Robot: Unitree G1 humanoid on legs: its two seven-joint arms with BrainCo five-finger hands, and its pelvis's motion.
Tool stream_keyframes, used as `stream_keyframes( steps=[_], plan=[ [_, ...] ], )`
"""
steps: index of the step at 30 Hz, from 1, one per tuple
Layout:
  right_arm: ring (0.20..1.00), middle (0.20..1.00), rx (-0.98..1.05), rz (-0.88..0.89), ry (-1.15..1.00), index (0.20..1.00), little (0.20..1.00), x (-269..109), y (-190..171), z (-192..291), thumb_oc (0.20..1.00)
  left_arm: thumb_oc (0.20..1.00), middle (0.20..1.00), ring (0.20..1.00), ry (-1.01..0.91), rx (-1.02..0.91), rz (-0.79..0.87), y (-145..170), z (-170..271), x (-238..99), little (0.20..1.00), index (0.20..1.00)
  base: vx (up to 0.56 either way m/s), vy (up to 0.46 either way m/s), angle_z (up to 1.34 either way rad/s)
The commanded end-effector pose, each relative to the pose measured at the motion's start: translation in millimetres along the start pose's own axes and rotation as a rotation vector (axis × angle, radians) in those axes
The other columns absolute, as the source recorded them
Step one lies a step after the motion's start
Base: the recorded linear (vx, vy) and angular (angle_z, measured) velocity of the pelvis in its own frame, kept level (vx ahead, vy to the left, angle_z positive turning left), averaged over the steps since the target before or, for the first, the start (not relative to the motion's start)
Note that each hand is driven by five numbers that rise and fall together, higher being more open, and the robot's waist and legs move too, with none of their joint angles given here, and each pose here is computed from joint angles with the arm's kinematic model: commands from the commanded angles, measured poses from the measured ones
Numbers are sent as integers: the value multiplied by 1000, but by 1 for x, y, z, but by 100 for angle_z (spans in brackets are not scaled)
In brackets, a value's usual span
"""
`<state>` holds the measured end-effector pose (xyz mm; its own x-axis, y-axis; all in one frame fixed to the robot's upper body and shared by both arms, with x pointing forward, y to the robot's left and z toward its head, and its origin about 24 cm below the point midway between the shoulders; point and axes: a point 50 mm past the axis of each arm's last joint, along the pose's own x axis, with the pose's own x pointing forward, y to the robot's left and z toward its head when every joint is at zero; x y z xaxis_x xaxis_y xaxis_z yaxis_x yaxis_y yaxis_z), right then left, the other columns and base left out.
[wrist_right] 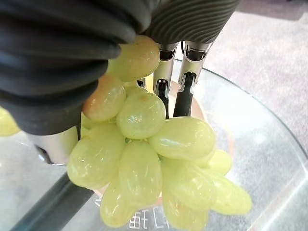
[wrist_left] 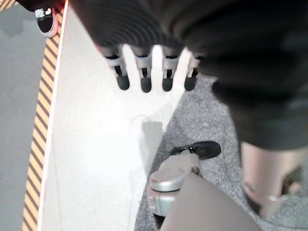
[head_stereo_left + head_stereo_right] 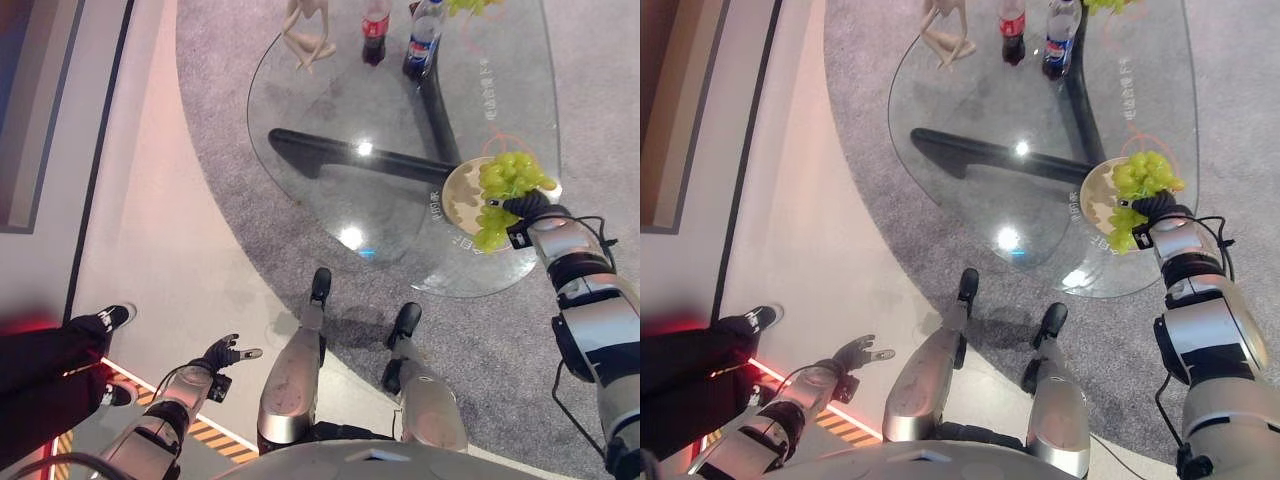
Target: Pick up fruits into the plate
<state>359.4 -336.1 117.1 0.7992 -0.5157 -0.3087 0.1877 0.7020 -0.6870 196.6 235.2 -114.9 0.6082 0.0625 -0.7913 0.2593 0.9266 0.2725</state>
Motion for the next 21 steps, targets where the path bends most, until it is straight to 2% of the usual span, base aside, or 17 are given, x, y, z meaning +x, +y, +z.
stream_keyframes(
  steps=[1,12,21],
  plan=[
    [1000,1000,-126,-248,-22,1000,1000,-5,-62,26,1000,1000,1000,1000,-11,20,-29,-3,-2,-1,1000,1000,-14,60,1],
    [1000,1000,-213,-291,69,1000,1000,-7,-70,25,1000,1000,1000,1000,-65,25,-66,-8,7,-3,1000,1000,-9,37,0],
    [1000,1000,-190,-221,129,1000,1000,-3,-51,3,1000,1000,1000,1000,-44,33,-68,-3,3,-3,1000,1000,-3,4,-1]
  ],
)
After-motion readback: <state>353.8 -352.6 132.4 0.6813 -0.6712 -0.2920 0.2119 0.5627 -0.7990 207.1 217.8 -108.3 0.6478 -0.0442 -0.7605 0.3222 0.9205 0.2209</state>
